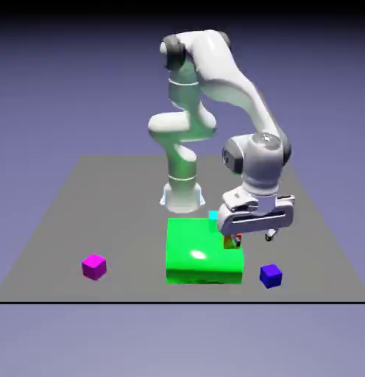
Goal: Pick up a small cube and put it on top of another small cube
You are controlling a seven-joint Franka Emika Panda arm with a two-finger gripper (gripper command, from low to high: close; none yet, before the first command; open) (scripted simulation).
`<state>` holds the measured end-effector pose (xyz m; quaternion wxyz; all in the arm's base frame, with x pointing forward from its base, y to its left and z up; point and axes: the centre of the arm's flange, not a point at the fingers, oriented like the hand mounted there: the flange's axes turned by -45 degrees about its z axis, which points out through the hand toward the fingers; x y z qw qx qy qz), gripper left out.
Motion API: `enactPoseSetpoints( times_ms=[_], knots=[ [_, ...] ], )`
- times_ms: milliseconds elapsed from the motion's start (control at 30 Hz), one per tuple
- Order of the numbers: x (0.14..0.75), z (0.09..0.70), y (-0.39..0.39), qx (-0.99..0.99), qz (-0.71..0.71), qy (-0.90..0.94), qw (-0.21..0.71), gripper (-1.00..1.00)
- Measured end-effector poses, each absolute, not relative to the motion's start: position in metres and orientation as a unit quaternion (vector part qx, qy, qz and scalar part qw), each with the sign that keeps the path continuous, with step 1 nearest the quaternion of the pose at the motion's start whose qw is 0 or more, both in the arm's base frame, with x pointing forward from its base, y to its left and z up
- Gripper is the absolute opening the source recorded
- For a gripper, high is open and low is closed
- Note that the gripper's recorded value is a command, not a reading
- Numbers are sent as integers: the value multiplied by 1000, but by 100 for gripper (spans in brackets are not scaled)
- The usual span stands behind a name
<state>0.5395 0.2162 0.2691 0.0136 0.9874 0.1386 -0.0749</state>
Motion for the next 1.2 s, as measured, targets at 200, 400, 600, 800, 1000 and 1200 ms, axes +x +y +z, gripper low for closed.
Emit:
enactPoseSetpoints(
  times_ms=[200,400,600,800,1000,1200],
  knots=[
    [538,206,268,970,-183,158,30,0],
    [521,136,286,957,-234,165,40,0],
    [525,148,287,957,-234,165,39,-100],
    [583,179,125,968,-245,53,22,-100],
    [579,197,-96,964,-248,-95,-14,-100],
    [497,226,-297,940,-231,-244,-60,-100]
  ],
)
